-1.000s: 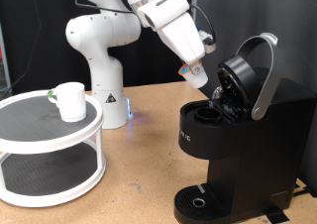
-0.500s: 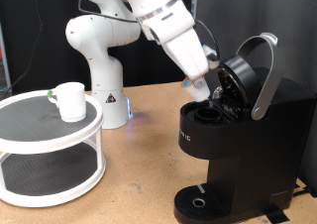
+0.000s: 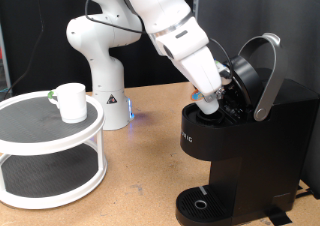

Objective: Make a cup of coffee with the keurig machine

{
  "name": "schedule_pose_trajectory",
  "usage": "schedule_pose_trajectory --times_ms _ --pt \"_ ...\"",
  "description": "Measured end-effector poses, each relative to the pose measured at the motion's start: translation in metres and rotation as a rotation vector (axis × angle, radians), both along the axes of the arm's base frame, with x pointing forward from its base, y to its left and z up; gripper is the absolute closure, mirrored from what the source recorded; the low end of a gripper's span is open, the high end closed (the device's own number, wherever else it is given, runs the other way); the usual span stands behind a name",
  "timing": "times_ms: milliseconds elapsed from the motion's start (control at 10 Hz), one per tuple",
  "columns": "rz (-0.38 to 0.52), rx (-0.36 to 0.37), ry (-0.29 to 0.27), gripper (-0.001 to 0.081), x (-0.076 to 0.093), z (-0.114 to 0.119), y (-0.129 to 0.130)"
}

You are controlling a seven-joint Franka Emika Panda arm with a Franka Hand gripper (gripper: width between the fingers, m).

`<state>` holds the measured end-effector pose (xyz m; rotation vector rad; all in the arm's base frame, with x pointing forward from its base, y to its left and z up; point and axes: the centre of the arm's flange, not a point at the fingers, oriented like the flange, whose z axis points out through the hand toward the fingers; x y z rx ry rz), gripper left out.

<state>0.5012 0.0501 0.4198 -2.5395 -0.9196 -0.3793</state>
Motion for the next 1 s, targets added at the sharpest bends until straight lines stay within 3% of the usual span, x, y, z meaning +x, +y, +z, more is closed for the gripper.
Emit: schedule_pose_trajectory --times_ms 300,500,600,700,1000 --pt "0.008 0.006 0.001 0.0375 0.001 -0.005 0.007" --pt "0.012 0.004 0.005 0.0112 0.001 -0.007 0.010" --pt "0.013 0.002 0.006 0.0112 0.002 -0.009 0.011" --pt "0.013 0.000 0.008 0.0019 0.002 -0.011 0.012" --pt "0.012 -0.002 0.011 0.0003 0.003 -0.013 0.012"
